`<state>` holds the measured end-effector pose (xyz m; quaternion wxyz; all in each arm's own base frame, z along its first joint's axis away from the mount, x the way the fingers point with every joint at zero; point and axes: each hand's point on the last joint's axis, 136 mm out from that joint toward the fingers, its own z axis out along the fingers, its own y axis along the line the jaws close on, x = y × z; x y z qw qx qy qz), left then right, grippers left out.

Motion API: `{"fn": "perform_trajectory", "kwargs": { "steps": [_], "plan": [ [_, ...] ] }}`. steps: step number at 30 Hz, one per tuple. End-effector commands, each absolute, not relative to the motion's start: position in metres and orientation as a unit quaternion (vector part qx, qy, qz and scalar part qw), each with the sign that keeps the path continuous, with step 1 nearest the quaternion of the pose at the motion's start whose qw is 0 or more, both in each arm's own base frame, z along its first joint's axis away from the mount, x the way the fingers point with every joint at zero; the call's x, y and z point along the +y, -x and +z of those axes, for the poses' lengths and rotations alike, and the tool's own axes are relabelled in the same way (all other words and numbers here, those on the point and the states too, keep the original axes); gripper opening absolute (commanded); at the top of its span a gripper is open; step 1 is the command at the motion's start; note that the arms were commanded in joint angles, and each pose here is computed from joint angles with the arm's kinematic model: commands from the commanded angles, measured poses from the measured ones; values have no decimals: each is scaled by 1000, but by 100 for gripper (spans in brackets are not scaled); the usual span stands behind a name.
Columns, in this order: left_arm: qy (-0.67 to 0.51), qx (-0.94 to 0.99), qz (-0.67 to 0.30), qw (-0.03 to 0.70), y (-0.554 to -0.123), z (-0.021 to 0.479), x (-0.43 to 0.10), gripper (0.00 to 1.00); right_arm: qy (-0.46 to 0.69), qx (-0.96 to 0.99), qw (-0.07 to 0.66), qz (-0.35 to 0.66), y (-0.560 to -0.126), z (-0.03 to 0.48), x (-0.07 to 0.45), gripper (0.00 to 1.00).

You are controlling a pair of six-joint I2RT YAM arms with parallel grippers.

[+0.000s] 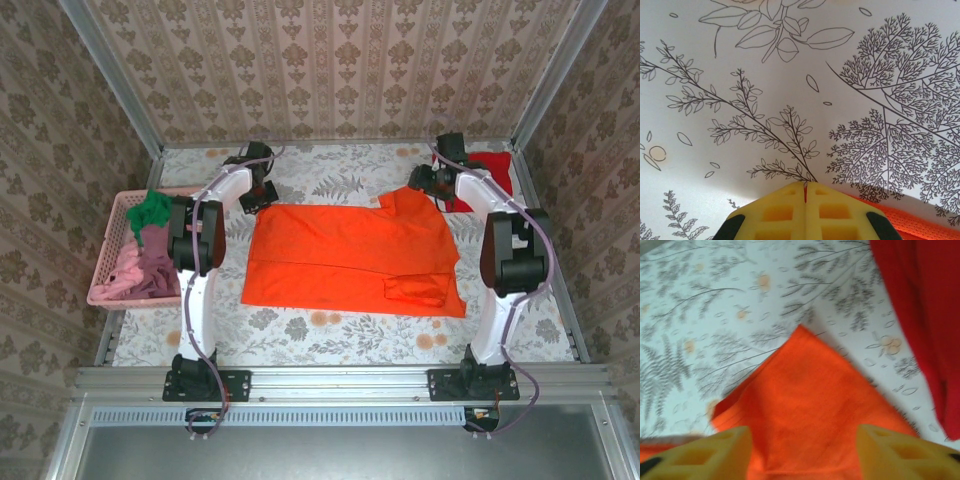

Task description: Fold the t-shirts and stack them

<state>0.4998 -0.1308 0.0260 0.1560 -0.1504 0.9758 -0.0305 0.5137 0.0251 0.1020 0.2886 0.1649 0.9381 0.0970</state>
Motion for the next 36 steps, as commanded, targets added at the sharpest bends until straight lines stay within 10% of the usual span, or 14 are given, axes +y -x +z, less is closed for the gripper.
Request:
{"fn": "perform_trajectory", "kwargs": {
  "steps": [1, 32, 36],
  "plan": [
    [143, 978, -36, 147, -495, 21, -134, 0, -170, 950, 252, 66, -515, 81, 12, 50],
    [147, 977, -62, 142, -492, 14, -132, 0, -129, 984, 117, 31, -515, 15, 8, 38],
    [148, 977, -62, 143, -493, 15, -131, 0, -125, 984, 119, 41, -513, 18, 12, 24]
  ]
}}
